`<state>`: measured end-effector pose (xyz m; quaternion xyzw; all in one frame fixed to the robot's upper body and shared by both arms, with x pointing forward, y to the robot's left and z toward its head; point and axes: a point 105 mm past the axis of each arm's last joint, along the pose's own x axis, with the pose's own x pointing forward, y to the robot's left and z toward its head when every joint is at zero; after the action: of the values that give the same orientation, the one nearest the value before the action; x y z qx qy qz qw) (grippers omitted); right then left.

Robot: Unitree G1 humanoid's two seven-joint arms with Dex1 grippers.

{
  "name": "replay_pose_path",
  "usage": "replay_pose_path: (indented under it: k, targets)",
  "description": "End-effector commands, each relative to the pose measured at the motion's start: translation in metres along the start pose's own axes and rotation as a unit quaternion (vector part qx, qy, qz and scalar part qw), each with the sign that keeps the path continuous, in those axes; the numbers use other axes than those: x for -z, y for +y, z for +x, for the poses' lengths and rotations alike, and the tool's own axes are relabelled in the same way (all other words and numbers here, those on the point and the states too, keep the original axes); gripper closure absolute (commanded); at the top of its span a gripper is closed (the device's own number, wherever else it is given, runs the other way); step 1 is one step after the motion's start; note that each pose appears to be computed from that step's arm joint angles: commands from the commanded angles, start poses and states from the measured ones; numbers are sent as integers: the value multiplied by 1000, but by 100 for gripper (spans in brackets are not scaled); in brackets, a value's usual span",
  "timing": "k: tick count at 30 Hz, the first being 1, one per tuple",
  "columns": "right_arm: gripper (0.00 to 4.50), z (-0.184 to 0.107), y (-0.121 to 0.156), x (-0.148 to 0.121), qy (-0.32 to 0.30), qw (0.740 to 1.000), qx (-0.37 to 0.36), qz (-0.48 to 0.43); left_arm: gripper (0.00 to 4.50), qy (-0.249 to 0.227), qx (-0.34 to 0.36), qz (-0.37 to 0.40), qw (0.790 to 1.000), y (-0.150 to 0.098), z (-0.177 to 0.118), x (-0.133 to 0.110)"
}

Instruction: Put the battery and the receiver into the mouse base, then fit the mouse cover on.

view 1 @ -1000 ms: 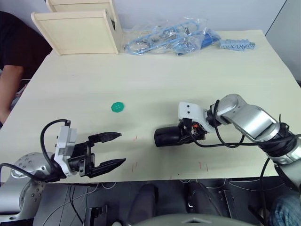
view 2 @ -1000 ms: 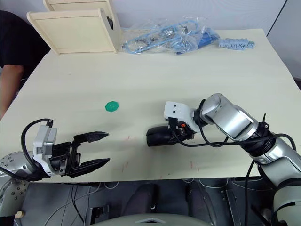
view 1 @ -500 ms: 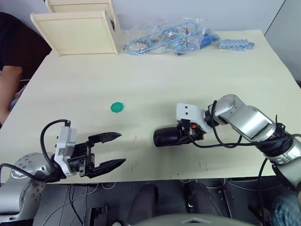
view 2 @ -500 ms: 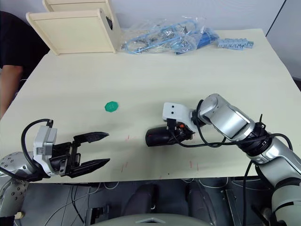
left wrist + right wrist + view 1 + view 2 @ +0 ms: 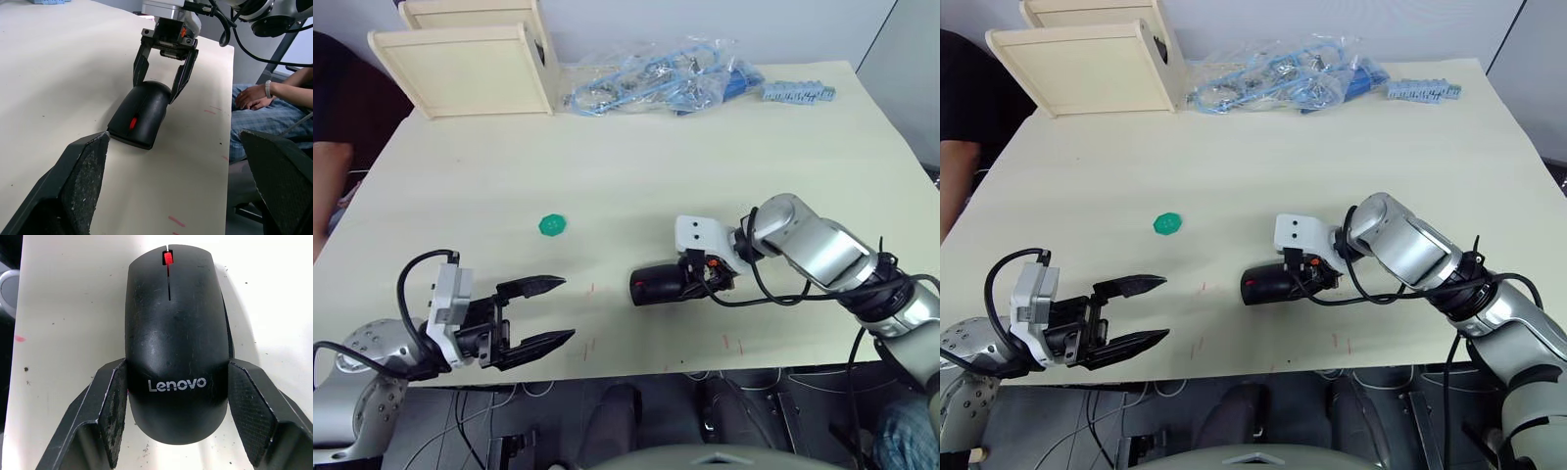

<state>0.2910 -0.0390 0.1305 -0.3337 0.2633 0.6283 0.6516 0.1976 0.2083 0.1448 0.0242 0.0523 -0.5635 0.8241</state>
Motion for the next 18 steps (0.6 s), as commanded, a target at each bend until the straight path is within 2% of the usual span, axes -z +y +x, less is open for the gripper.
replay_pose_path:
  k: [1, 18]
  targets:
    - [171, 2, 0, 0, 7, 1000, -2, -1, 0, -2, -1, 20, 1000, -2, -1, -6]
    - [171, 5, -3, 1, 18, 1000, -3, -25, 0, -2, -1, 20, 1000, -2, 0, -5]
